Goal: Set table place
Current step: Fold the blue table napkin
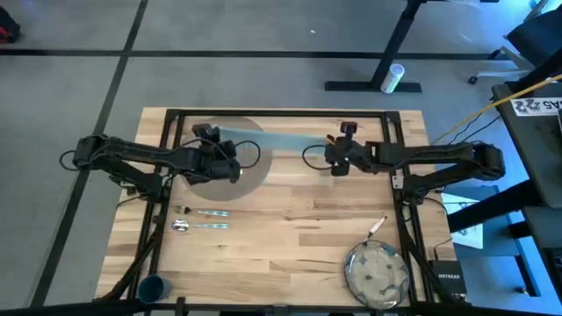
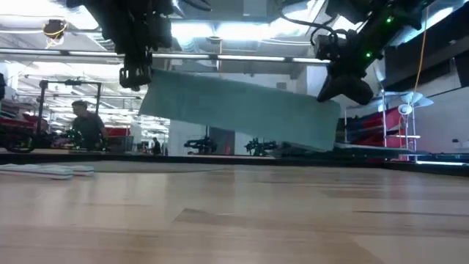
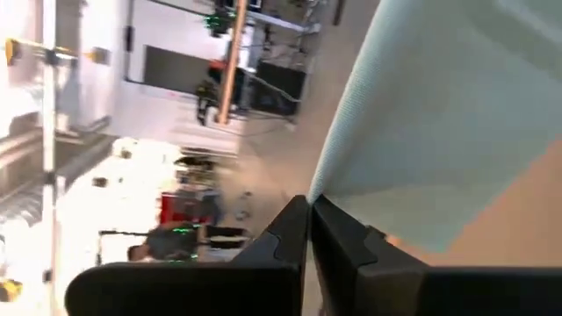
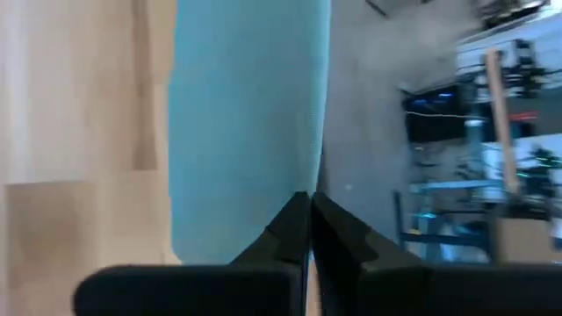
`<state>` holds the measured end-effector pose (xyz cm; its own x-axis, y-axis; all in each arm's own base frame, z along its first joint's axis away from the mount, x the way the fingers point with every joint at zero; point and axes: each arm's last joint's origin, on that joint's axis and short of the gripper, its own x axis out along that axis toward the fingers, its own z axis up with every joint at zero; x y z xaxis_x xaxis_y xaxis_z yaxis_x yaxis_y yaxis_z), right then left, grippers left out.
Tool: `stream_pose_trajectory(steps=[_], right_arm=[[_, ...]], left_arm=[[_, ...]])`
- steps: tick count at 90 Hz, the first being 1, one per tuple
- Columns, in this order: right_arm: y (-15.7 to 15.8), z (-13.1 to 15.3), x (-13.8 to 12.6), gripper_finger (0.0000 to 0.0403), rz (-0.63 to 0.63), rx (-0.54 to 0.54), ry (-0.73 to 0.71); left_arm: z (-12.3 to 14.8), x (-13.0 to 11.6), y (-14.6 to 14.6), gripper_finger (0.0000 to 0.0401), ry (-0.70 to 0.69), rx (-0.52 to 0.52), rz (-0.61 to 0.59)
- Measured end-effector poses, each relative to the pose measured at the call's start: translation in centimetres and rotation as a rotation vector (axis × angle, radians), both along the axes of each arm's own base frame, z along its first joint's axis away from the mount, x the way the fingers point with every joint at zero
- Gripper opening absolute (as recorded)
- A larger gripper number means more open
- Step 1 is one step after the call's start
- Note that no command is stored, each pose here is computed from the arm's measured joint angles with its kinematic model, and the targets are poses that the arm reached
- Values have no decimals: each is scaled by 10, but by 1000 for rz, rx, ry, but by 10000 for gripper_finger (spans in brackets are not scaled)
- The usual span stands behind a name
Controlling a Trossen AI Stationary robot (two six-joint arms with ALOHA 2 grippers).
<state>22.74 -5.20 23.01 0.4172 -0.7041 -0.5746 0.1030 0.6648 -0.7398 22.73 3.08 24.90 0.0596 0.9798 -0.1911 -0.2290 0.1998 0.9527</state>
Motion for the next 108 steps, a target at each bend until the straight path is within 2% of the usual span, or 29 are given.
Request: stream_pose_trajectory(steps=[33, 51, 64, 77, 84, 91, 103, 108], right_arm=[[32, 3, 2, 0, 20, -308, 150], [43, -2, 4, 0, -26, -445, 221], [47, -13, 8, 0, -31, -495, 292], [47, -21, 13, 0, 4, -464, 316], [48, -23, 15, 0, 33, -409, 290], [50, -24, 19, 0, 100, -263, 195], [48, -25, 33, 3, 273, 110, -13], [46, -27, 39, 11, 324, 189, -58]], left_arm=[[-30, -2, 1, 0, 342, 144, 17], [-55, -8, 1, 0, 537, 156, 2], [-66, -13, 1, 0, 585, 155, -2], [-66, -13, 1, 0, 575, 150, -3], [-66, -11, 1, 0, 558, 149, -2], [-66, -10, 1, 0, 544, 146, -3], [-67, -8, 1, 0, 523, 130, -6], [-67, -8, 1, 0, 512, 123, -8]])
